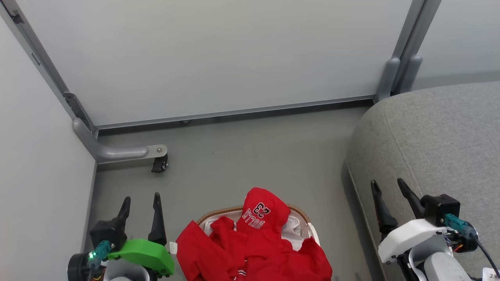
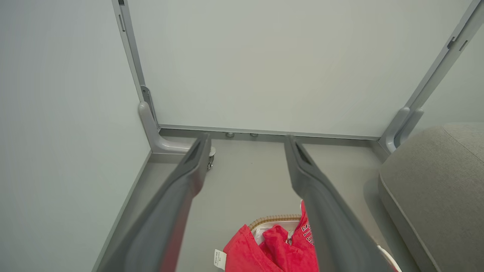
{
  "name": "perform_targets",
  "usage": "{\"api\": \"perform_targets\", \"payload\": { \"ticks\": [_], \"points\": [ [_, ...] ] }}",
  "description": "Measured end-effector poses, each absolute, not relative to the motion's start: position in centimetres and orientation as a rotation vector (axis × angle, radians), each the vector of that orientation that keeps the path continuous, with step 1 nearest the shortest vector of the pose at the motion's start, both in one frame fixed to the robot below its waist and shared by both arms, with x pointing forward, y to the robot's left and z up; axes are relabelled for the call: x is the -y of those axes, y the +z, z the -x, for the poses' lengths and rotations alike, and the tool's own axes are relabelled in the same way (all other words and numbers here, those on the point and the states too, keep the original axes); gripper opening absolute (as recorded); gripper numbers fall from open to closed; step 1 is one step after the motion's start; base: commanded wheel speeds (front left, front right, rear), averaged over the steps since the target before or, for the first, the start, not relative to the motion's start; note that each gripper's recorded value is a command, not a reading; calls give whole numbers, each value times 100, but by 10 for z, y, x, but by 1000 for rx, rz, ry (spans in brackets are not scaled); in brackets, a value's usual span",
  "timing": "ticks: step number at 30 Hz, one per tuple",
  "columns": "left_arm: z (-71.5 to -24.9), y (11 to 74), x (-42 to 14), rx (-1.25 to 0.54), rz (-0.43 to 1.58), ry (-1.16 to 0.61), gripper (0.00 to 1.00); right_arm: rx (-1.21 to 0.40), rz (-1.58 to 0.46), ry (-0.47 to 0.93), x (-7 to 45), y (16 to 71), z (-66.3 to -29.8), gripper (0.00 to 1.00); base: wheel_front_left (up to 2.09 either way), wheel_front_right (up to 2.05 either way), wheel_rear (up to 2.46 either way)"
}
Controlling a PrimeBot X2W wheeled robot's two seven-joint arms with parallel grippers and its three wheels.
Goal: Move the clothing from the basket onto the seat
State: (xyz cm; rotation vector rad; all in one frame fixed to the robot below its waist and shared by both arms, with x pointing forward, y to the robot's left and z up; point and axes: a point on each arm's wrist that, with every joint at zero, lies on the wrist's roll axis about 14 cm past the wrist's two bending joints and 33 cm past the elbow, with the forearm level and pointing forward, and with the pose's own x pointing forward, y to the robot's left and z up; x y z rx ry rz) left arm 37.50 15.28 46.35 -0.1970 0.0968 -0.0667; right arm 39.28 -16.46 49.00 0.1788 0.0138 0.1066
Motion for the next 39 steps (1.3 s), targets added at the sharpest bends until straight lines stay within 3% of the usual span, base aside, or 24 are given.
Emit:
{"api": "perform_targets", "payload": {
  "ticks": [21, 39],
  "points": [
    [-370, 442, -122, -144, 135, -181, 100, 14, -35, 160, 153, 492, -397, 100, 0, 0, 0],
    [-434, 395, -64, -260, 96, -366, 100, 124, -21, 163, 155, 516, -459, 100, 0, 0, 0]
  ]
}}
